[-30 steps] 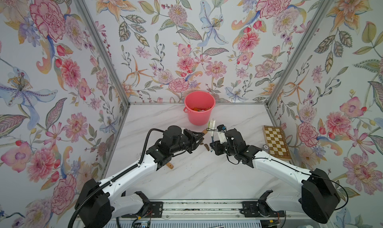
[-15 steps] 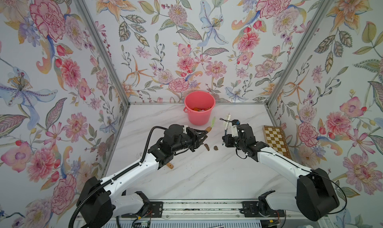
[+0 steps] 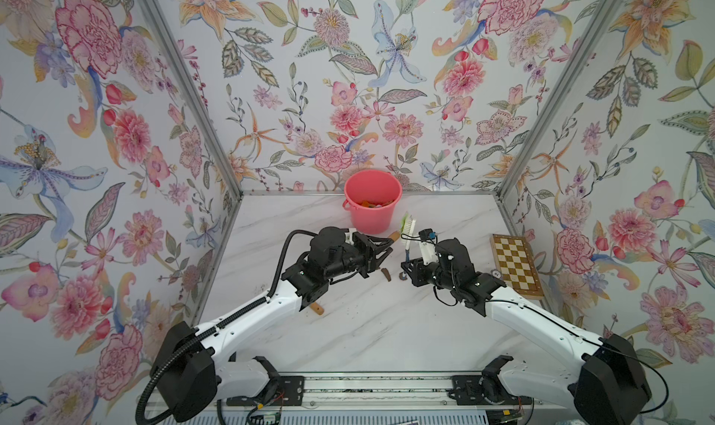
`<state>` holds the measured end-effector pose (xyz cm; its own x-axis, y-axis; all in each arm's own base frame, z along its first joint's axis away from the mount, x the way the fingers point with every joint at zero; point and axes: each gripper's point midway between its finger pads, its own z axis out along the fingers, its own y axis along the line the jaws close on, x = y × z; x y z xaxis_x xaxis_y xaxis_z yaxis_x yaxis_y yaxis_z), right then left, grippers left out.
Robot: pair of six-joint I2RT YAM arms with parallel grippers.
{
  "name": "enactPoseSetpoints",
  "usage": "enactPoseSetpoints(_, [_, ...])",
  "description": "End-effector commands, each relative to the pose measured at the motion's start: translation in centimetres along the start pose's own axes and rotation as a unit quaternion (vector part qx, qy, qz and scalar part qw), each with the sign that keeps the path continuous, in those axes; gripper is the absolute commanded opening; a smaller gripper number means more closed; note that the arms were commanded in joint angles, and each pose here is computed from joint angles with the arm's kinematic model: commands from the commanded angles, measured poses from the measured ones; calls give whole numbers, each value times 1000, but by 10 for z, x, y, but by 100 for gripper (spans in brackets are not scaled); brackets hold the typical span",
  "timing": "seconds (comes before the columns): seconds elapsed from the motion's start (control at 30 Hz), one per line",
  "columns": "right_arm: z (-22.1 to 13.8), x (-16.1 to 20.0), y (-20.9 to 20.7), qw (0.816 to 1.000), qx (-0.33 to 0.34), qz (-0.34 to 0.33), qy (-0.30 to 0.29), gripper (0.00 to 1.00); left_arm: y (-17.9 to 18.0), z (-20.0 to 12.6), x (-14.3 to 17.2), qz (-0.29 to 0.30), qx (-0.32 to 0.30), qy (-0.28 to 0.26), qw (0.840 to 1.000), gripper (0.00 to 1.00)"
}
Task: Brush the soil off the hand trowel and place it into the bucket
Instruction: Brush off the soil from the hand trowel, then place the hand trowel in the bucket.
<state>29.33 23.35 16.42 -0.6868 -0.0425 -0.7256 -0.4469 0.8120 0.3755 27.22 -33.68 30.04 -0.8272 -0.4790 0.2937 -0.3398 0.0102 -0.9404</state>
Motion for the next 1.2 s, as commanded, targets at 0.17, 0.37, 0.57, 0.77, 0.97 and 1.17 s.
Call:
enactPoseSetpoints(0.17, [43, -25, -55, 998, 53, 15, 6, 0, -38, -2, 29, 33, 49, 42, 997, 0])
enactPoseSetpoints(0.37, [38, -45, -85, 995, 69, 70, -11, 0, -38, -7, 22, 39, 42, 32, 998, 0])
enactPoseSetpoints(0.57, [-4, -71, -92, 989, 56, 125, -55, 1, -37, -11, -8, 64, 9, 5, 998, 0])
enactPoseSetpoints(0.77, [-52, -94, -94, 985, 66, 132, -84, 3, -50, -13, -49, 144, -74, -22, 986, 0])
enactPoseSetpoints(0.97, [-72, -106, -88, 985, 65, 131, -94, 3, -59, -6, -117, 218, -174, -78, 957, 0])
enactPoseSetpoints(1.17, [-81, -109, -86, 984, 67, 132, -101, 3, -56, 30, -173, 200, -195, -78, 957, 0])
